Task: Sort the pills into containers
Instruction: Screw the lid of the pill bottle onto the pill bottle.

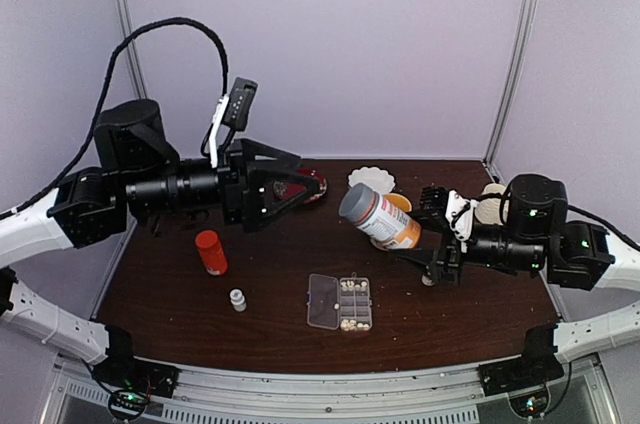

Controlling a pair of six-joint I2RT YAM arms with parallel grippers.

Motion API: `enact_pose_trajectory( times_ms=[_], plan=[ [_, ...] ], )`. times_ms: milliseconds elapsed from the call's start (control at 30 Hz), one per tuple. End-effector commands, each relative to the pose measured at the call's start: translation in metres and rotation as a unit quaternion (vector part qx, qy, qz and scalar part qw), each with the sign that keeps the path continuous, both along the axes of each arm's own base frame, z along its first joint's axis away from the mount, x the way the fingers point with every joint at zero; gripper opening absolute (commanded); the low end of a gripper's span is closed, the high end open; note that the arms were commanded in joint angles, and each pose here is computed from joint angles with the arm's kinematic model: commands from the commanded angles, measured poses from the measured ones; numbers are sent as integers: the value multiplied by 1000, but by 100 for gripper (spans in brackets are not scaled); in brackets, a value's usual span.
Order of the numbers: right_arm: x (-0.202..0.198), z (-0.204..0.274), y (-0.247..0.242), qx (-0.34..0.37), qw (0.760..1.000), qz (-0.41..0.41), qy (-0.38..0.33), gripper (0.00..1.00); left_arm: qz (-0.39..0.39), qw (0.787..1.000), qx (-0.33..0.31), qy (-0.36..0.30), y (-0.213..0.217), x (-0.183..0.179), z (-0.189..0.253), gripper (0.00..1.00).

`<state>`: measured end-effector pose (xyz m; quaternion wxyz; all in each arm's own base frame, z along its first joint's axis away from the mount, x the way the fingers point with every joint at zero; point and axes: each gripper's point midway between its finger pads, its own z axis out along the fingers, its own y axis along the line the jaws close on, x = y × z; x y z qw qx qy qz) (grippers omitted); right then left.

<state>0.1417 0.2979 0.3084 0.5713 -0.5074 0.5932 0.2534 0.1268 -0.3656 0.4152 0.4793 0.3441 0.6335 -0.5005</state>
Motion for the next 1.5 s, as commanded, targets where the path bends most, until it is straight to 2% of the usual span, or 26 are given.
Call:
enact_pose_trajectory(
  times_ms=[0,100,233,800,1000,1200,1333,1467],
  plan=[
    [1,13,4,17,999,-3,-31,0,-64,989,6,131,-11,0,-2,98],
    [-2,13,9,13,999,5,-32,0,-89,979,6,183,-20,2,-13,98],
    [-4,12,16,5,999,11,-34,0,-95,974,24,204,-27,3,-23,97],
    [1,9,23,-17,999,-2,-40,0,-101,965,89,226,-38,4,-46,95],
    [2,5,24,-25,999,-2,-38,0,-103,964,95,225,-39,4,-47,83],
    [2,1,27,-37,999,2,-33,0,-97,963,105,229,-40,6,-51,82],
    [2,-1,28,-41,999,2,-33,0,-90,962,114,231,-39,8,-54,72],
    [3,-2,29,-44,999,0,-32,0,-84,960,128,233,-40,9,-59,67]
  ],
)
